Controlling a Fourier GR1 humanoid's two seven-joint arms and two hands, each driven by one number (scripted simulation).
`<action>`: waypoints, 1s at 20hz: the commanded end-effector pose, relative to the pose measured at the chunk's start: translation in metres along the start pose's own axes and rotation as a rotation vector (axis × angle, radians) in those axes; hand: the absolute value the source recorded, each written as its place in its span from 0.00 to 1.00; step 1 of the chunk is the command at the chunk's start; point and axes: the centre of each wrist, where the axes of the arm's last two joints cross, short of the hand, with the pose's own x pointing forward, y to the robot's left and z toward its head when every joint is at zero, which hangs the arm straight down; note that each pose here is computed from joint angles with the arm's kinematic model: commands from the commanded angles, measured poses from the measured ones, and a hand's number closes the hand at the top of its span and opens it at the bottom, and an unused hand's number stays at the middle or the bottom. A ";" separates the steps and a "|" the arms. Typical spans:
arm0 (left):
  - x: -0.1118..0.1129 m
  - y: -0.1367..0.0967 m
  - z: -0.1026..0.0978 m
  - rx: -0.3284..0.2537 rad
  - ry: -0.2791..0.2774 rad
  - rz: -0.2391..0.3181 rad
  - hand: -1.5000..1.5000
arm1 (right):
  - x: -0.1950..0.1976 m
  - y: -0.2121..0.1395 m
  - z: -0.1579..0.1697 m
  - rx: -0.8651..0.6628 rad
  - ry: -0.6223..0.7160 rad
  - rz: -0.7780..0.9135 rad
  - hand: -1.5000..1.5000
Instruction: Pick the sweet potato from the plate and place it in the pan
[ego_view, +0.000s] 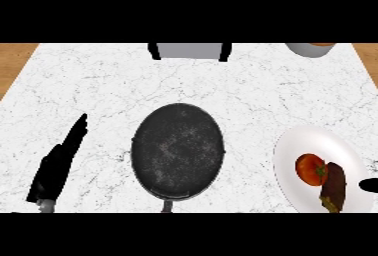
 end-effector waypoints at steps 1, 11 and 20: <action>0.008 -0.013 -0.001 -0.004 -0.013 0.000 0.50 | 0.027 -0.005 0.000 0.060 0.176 0.040 0.00; 0.003 -0.004 -0.001 -0.010 -0.008 -0.008 0.50 | 0.039 0.016 -0.018 0.215 0.320 0.206 0.00; 0.013 -0.012 -0.004 -0.015 -0.020 -0.003 0.50 | 0.054 0.058 -0.031 0.298 0.356 0.257 0.00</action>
